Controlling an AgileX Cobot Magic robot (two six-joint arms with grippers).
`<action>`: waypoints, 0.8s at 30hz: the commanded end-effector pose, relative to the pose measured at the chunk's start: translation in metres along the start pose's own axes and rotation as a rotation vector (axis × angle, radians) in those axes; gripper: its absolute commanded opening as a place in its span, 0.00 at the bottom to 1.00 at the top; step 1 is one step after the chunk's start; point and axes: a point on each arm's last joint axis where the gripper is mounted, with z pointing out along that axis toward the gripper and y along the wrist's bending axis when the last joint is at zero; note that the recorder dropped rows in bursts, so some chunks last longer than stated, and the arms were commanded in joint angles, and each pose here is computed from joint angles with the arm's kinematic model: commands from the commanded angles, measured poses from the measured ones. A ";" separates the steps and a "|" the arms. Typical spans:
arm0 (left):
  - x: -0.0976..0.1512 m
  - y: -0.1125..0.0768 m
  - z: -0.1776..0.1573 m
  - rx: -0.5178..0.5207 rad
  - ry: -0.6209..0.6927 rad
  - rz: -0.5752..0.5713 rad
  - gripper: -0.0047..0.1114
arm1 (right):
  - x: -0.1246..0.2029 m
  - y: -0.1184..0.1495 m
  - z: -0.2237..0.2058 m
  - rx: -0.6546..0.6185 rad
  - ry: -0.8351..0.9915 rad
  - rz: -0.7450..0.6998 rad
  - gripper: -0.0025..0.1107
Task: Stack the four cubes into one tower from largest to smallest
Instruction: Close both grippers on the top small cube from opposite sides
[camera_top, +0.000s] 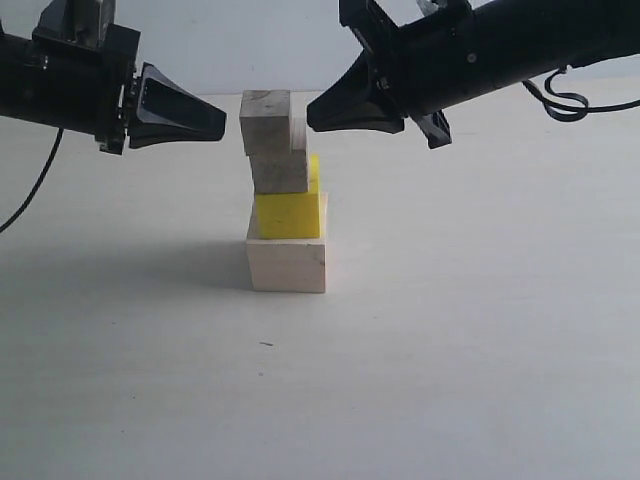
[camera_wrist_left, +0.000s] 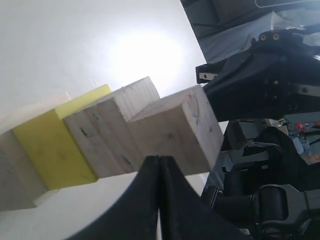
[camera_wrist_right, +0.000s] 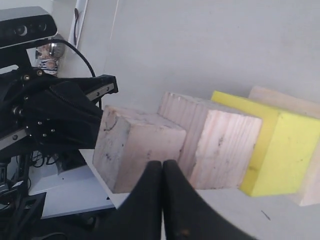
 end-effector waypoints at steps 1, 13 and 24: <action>-0.007 -0.004 0.001 0.023 -0.016 0.018 0.04 | -0.003 0.002 -0.002 -0.019 -0.016 -0.028 0.02; -0.010 -0.006 0.002 0.021 -0.018 0.031 0.04 | -0.002 -0.006 0.010 -0.040 0.018 -0.020 0.02; -0.008 -0.008 0.008 -0.001 0.000 0.049 0.04 | -0.003 -0.004 0.013 -0.066 -0.001 -0.029 0.02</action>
